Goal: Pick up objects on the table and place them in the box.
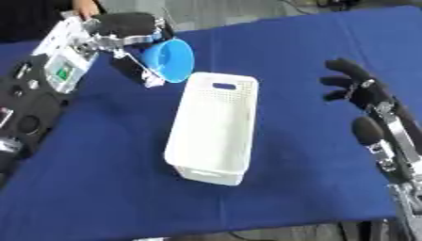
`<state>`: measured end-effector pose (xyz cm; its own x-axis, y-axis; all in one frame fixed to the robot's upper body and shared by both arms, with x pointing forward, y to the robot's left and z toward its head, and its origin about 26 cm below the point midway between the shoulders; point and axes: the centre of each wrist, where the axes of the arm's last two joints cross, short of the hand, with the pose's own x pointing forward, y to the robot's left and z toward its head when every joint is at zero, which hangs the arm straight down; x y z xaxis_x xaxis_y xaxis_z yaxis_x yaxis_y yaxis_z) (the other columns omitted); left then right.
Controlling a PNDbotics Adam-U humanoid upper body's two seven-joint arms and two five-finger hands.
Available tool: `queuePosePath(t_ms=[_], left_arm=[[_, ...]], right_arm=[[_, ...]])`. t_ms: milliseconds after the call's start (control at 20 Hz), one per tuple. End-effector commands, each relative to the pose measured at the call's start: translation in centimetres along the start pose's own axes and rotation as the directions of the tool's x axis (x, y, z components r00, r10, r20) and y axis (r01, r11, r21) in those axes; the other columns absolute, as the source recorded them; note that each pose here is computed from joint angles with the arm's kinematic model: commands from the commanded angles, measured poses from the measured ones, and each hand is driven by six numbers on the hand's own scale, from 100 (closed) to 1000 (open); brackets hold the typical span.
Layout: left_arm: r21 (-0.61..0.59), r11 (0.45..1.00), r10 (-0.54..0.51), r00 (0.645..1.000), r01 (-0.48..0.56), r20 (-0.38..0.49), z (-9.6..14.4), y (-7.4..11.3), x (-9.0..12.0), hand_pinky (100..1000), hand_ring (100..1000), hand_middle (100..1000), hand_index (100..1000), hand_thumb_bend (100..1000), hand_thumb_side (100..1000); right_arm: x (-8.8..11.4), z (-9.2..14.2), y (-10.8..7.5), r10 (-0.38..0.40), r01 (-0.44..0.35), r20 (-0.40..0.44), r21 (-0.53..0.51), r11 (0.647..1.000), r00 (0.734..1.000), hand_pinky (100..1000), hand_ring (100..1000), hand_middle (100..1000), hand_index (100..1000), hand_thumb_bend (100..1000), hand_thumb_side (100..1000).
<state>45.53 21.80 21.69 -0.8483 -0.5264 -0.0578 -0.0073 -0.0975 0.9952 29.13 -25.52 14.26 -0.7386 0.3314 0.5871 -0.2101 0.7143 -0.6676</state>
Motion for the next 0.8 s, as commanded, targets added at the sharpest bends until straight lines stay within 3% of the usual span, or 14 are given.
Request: queuePosePath(t_ms=[50, 450, 800], left_arm=[[-0.005, 1.000, -0.031, 0.999, 0.031, 0.035, -1.1, 1.1, 0.3, 100, 190, 380, 485, 100, 404], [-0.015, 1.000, -0.023, 0.994, 0.025, 0.104, -4.4, 0.7, 2.0, 100, 192, 382, 488, 100, 411], [-0.061, 0.998, -0.020, 0.991, 0.029, 0.133, -6.6, -0.9, 3.1, 100, 203, 390, 501, 100, 417]], right_arm=[[0.4, -0.5, -0.3, 0.004, -0.004, 0.026, -0.003, 1.000, 1.000, 716, 842, 920, 1000, 556, 1000], [0.5, -0.6, -0.1, -0.003, 0.003, 0.034, 0.001, 1.000, 0.999, 716, 843, 920, 1000, 556, 1000], [0.6, -0.8, 0.0, -0.010, 0.009, 0.044, 0.008, 1.000, 0.999, 716, 843, 920, 1000, 558, 1000]])
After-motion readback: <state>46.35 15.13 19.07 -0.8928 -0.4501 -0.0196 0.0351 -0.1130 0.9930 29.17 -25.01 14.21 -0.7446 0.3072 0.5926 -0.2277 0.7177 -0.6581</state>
